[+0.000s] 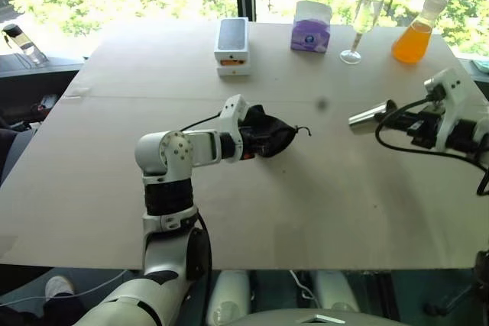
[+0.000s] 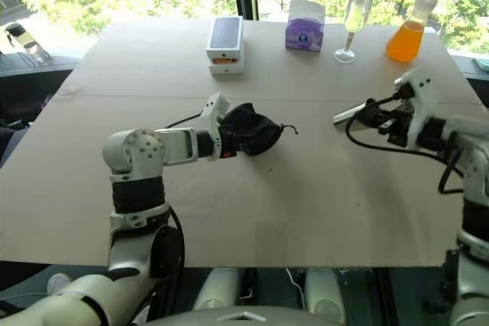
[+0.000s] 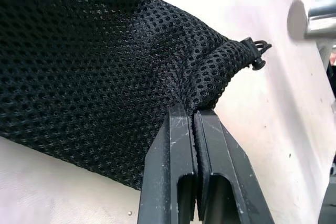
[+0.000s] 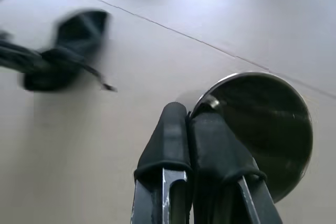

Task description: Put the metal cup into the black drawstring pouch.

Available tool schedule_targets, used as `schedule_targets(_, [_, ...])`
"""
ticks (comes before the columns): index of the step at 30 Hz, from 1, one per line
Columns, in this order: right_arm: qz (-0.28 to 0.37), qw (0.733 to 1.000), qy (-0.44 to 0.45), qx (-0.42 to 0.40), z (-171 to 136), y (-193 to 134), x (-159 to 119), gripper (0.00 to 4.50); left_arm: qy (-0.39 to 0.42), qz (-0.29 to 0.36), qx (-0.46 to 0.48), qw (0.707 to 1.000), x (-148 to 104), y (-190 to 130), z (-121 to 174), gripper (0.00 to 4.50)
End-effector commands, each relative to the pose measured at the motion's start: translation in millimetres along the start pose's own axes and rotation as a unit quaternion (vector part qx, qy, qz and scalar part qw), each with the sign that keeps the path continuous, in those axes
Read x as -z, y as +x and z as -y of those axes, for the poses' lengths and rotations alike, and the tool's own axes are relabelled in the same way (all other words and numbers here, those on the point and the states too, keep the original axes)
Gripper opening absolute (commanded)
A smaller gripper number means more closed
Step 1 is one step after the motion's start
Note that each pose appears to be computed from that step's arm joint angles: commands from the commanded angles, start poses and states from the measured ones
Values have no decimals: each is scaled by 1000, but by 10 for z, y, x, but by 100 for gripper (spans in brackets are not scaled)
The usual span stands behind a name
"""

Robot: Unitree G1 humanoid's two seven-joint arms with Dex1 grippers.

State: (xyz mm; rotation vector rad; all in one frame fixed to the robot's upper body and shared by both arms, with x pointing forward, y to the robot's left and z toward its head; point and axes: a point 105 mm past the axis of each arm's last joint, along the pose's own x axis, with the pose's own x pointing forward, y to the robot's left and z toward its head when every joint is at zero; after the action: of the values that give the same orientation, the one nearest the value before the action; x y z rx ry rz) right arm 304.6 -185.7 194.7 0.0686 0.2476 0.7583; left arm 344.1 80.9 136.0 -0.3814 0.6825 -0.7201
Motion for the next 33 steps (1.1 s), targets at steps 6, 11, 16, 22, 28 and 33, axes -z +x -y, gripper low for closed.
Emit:
schedule_targets(6, [171,970,159,-67,-762,271,73,3,0,-2,39,999,-125,-32,175,0])
schedule_targets(11, [178,958,212,-75,-837,446,200,3,5,-1,56,998,-186,-56,245,0])
schedule_targets(16, [184,946,246,-103,-937,585,231,3,7,-7,70,997,-167,-59,283,0])
schedule_targets(22, [161,952,244,-88,-922,733,357,3,7,-8,90,996,-140,-53,356,0])
schedule_targets(28, [150,960,232,-45,-824,851,424,3,11,-11,108,994,-125,-90,397,0])
schedule_targets(33, [146,959,235,-58,-874,873,440,3,13,-15,114,993,-121,-87,431,0])
